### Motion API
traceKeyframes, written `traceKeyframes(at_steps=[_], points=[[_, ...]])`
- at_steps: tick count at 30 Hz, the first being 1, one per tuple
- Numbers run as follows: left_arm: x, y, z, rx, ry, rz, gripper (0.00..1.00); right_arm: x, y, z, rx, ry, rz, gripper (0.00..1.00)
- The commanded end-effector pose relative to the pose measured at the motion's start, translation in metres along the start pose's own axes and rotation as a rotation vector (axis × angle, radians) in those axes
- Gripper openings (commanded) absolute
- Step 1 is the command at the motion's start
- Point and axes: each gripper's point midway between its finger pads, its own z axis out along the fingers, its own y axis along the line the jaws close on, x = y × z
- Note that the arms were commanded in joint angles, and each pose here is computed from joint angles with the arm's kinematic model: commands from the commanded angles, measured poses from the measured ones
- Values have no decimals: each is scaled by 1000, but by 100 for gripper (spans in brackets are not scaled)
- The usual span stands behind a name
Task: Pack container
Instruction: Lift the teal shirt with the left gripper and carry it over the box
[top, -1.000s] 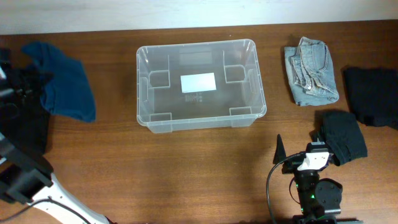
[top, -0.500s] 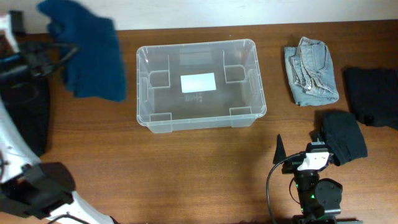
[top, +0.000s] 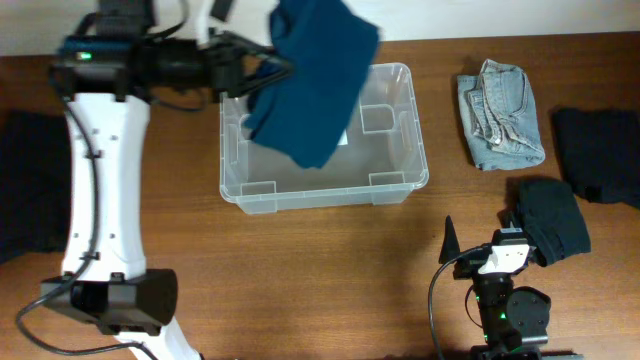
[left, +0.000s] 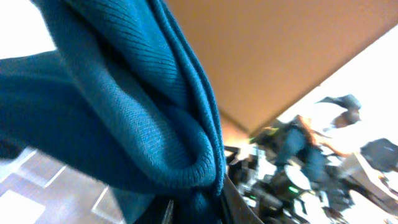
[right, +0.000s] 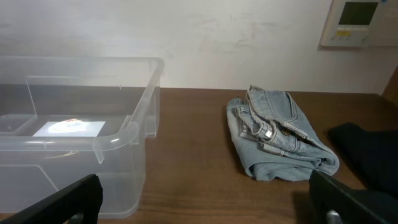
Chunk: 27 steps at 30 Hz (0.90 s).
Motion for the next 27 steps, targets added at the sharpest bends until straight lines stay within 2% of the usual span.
traceKeyframes(at_steps=[1,4,11,18,27], points=[[-8,35,6,-336,-12,-173,1,2,2,0,-8,3,1,98],[-16,53,9,-480,-75,-280,1,2,2,0,-8,3,1,98],[-35,64,23,-608,-218,-416,1,2,2,0,-8,3,1,98],[-16,65,84,-597,-158,-450,1,2,2,0,-8,3,1,98],[22,104,155,-565,-46,-472,1,2,2,0,-8,3,1,98]])
